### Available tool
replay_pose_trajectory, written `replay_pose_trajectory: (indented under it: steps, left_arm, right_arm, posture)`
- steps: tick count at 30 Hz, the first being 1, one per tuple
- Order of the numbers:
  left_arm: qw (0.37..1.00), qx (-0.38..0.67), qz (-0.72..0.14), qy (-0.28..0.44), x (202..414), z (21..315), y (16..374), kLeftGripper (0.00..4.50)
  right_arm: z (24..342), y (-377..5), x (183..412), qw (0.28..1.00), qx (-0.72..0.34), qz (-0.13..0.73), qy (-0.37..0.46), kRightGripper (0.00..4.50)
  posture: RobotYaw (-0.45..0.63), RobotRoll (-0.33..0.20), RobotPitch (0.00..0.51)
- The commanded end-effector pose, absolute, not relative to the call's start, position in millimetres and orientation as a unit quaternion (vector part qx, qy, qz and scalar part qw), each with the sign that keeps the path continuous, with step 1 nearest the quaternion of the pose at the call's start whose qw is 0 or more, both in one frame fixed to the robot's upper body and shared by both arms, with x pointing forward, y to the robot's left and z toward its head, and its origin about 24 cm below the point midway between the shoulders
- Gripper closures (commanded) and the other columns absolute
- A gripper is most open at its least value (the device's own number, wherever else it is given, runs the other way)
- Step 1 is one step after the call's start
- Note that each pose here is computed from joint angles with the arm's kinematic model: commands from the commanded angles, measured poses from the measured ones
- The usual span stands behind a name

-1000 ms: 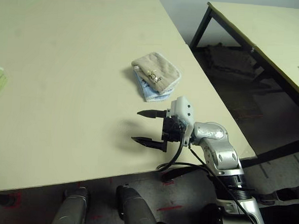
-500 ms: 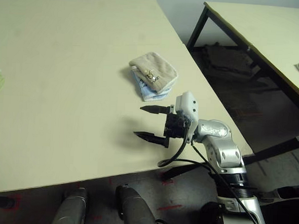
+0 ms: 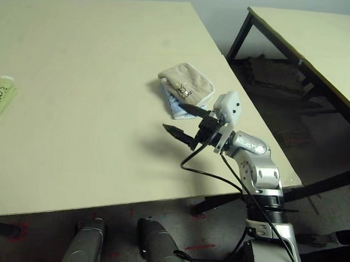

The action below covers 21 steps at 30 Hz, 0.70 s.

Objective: Fold the towel and set it aside.

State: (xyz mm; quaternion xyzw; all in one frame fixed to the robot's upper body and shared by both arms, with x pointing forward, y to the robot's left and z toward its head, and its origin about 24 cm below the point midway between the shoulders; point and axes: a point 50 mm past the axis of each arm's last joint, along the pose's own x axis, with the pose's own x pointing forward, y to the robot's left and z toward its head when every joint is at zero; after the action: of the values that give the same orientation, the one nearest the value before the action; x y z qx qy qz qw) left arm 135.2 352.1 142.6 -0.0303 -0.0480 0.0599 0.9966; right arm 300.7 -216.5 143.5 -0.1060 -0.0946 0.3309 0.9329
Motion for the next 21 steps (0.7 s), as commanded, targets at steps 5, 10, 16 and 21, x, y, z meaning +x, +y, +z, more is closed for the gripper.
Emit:
replay_pose_trajectory:
  steps: [5,10,16,21]
  left_arm:
    - [0.987,0.084,0.118,-0.064,103,109,370,0.02]
    - [0.983,0.074,0.146,-0.082,99,101,375,0.02]
    - [0.983,0.081,0.148,-0.066,98,93,378,0.02]
    - [0.981,0.077,0.158,-0.080,102,97,380,0.02]
  right_arm:
    - [101,-247,260,0.983,-0.075,0.128,-0.106,0.00]
    - [74,-253,239,0.988,-0.066,0.118,-0.072,0.00]
    - [68,-261,237,0.987,-0.080,0.129,-0.060,0.00]
    - [69,-261,239,0.984,-0.086,0.146,-0.062,0.00]
  posture:
    - [-0.01,0.000,0.199]
    - [-0.02,0.000,0.197]
    - [-0.02,0.000,0.196]
    - [-0.02,0.000,0.194]
